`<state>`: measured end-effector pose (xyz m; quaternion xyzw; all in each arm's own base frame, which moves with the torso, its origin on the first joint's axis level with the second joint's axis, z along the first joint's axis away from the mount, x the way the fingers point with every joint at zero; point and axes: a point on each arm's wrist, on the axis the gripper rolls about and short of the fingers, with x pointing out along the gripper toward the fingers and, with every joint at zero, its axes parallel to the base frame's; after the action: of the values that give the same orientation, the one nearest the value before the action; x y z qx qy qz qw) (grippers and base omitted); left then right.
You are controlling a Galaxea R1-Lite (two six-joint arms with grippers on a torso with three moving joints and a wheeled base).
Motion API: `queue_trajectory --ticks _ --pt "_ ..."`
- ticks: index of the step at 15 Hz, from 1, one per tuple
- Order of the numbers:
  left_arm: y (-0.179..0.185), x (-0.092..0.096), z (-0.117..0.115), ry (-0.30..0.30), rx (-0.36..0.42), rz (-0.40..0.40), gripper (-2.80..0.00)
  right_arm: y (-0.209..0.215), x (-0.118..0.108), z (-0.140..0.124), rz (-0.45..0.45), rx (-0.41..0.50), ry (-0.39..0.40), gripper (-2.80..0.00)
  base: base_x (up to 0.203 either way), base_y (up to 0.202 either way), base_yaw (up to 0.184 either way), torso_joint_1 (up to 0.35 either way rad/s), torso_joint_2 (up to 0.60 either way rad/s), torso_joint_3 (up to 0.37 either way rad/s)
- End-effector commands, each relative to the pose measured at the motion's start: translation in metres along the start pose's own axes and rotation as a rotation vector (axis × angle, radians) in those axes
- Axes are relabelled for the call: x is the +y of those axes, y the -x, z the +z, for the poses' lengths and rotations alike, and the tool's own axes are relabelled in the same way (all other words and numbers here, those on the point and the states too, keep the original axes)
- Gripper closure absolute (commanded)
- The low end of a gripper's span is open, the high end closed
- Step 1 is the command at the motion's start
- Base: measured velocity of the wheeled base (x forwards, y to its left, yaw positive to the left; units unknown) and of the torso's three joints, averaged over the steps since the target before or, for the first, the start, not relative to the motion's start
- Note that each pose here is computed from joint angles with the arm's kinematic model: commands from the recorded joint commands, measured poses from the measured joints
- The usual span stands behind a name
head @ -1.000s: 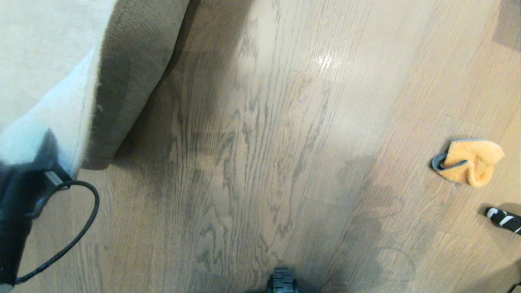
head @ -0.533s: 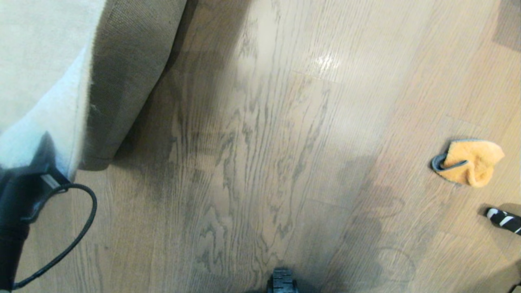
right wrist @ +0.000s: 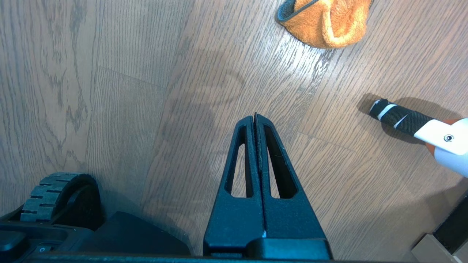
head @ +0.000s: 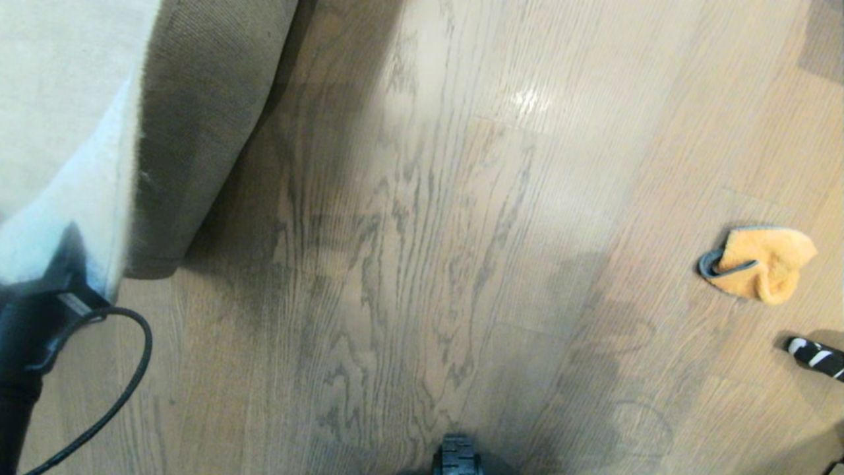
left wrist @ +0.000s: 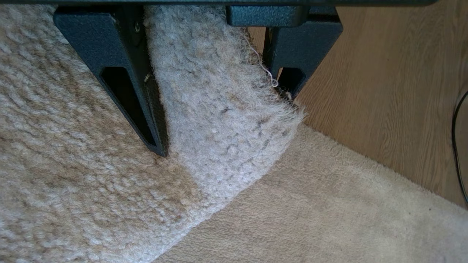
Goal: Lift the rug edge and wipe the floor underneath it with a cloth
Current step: Lay down the carpet
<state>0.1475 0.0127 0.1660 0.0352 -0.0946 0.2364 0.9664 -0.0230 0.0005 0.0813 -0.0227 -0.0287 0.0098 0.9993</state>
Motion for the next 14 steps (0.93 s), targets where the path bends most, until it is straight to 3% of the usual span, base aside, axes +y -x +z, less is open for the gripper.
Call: queue_trajectory --ticks 1,14 --pt "0.0022 0.0015 0.0049 0.038 -0.044 0.007 -2.8 -0.0001 0.0 0.0 0.001 0.001 0.0 0.0 0.0 0.0 0.0 0.0 0.0 0.0" --pt "-0.0011 -0.002 0.0017 0.036 -0.026 -0.001 -2.8 -0.0001 0.0 0.0 0.001 0.002 0.0 0.0 0.0 0.0 0.0 0.0 0.0 0.0"
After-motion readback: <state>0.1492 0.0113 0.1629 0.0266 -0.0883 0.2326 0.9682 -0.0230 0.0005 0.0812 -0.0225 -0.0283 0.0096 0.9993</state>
